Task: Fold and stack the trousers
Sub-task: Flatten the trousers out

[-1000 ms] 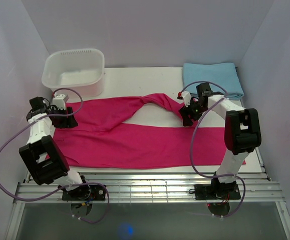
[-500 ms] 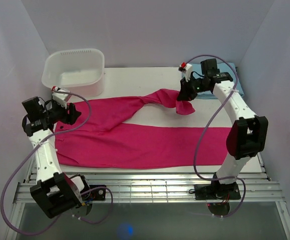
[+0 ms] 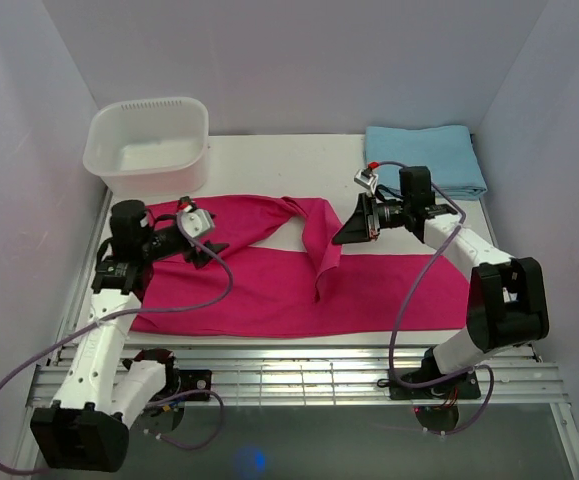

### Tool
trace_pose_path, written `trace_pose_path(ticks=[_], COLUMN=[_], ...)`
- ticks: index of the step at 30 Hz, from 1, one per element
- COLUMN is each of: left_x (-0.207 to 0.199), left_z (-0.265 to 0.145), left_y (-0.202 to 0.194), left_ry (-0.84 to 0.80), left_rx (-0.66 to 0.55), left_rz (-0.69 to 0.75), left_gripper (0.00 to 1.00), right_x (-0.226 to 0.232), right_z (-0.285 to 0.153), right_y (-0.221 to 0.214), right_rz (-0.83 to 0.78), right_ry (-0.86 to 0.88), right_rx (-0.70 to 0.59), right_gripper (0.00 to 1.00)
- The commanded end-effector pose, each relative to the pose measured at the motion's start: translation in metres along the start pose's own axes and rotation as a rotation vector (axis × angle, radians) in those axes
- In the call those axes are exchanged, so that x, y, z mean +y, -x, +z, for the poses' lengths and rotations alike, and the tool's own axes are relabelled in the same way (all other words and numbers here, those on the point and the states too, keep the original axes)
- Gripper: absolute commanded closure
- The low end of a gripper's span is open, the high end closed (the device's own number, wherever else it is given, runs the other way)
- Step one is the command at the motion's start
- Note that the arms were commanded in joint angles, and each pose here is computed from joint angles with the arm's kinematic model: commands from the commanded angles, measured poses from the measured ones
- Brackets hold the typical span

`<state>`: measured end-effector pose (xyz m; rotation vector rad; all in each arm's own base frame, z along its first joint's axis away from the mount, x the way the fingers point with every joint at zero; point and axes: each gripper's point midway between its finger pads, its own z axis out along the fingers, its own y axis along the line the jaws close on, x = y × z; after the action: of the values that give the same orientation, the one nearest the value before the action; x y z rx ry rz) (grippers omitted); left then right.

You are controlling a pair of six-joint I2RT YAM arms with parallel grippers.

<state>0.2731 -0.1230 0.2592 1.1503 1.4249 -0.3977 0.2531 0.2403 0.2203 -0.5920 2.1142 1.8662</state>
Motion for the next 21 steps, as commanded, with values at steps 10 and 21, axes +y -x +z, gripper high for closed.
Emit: trace_pose_path(ticks=[10,21], left_x=[-0.114,-0.117], left_z=[0.136,0.2], left_y=[0.068,0.038], left_ry=[-0.072,-0.002], left_rx=[-0.054,0.043], left_rz=[-0.427,-0.49], left_gripper=[0.14,0.4], right_x=[0.014,0.038], right_z=[-0.001,-0.003], right_y=[0.068,0.061], right_rz=[-0.011,-0.001], right_ry=[-0.005,0.092], right_rx=[-0.441,-0.429], right_gripper=[0.92,0.92])
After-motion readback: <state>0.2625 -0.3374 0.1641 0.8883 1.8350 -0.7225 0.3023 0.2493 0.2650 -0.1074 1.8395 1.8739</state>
